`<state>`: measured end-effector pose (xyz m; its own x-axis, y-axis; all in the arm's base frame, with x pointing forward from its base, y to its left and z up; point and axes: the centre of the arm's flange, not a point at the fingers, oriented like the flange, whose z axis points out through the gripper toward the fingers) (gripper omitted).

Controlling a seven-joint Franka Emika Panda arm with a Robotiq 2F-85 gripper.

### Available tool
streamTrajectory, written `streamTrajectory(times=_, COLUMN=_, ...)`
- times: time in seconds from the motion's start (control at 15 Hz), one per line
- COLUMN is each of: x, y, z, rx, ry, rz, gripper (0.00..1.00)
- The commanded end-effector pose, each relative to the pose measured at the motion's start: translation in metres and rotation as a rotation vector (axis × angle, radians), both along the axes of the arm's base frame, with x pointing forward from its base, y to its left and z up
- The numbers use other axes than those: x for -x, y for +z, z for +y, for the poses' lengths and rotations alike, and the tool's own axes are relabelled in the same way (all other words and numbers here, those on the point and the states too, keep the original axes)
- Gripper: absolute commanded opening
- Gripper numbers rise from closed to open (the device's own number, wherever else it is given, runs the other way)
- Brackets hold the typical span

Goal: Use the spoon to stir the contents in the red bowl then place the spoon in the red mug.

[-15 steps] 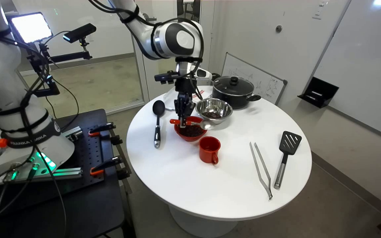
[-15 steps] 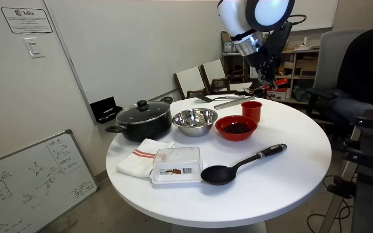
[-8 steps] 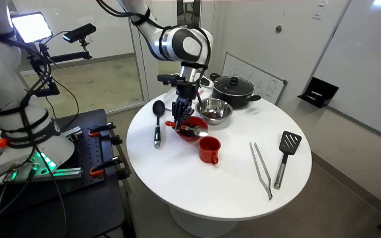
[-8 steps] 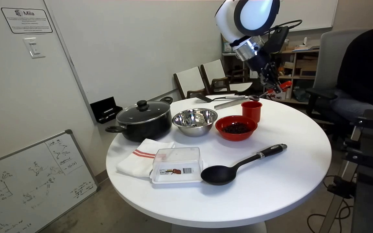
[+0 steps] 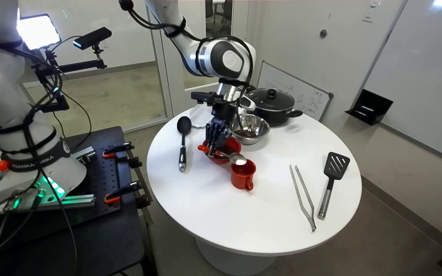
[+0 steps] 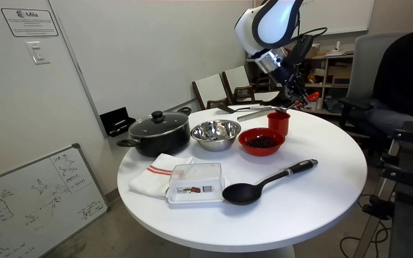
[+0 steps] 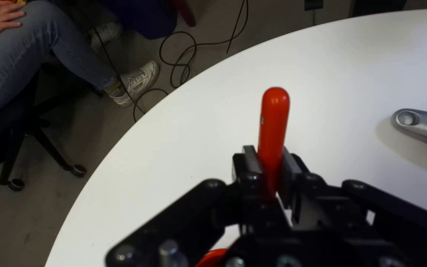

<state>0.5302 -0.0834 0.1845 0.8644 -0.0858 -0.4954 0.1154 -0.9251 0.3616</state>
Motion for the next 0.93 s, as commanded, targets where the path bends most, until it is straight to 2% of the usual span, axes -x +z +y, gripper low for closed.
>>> streamTrajectory(times=0.0, x=-0.022, y=-0.007, z=-0.013, rx=0.006, ry=-0.028, rz=0.001, gripper=0.04)
streamTrajectory(times=0.33, x=-0.032, y=-0.009, z=-0.024, rx=-0.011, ry=-0.038, rz=-0.010, gripper=0.04)
streamTrajectory(times=0.6, x=-0.038, y=-0.013, z=-0.023, rx=-0.048, ry=-0.032, rz=0.006, gripper=0.04)
streamTrajectory(times=0.87, x=-0.043, y=-0.017, z=-0.022, rx=-0.047, ry=-0.039, rz=0.023, gripper=0.04)
